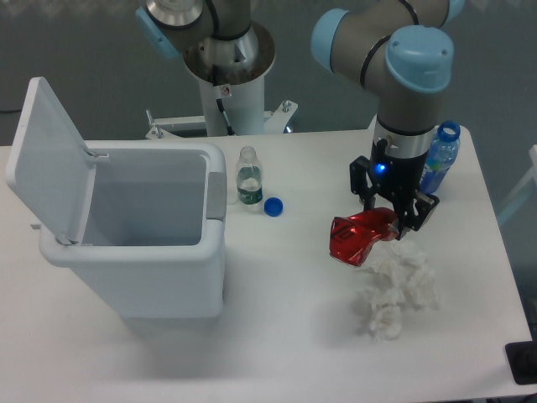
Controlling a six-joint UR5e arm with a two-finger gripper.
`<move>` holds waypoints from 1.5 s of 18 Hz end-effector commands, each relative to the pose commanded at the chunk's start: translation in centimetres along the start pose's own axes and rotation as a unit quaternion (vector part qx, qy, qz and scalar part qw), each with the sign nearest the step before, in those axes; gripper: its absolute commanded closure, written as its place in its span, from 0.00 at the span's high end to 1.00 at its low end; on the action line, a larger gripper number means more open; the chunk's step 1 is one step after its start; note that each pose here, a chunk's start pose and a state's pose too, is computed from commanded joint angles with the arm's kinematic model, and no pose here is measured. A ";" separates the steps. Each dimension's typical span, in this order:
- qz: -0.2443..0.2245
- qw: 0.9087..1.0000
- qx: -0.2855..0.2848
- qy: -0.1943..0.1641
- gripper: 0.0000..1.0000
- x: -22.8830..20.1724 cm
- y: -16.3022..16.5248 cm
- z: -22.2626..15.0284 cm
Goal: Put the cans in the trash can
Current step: 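Grasp the crushed red can with the gripper and lift it, then carry the held red can over the open white trash bin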
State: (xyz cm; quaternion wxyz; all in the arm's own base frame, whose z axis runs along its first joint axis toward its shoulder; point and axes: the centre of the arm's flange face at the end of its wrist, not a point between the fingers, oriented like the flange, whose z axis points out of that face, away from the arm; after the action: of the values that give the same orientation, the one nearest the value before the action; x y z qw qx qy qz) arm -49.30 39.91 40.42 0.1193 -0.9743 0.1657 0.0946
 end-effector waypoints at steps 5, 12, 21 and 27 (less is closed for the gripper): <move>-0.034 0.999 0.020 0.002 0.49 0.0 -0.3 -0.1; -0.083 0.995 0.054 -0.005 0.49 -0.5 -1.3 -1.3; -0.183 0.975 0.123 -0.025 0.49 1.3 -3.9 -8.1; -0.217 0.960 0.175 -0.026 0.49 5.5 -8.9 -13.5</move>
State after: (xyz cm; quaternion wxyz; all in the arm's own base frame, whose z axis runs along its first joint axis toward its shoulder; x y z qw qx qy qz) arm -39.16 42.85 53.89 0.3095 -0.9481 -0.0392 0.0616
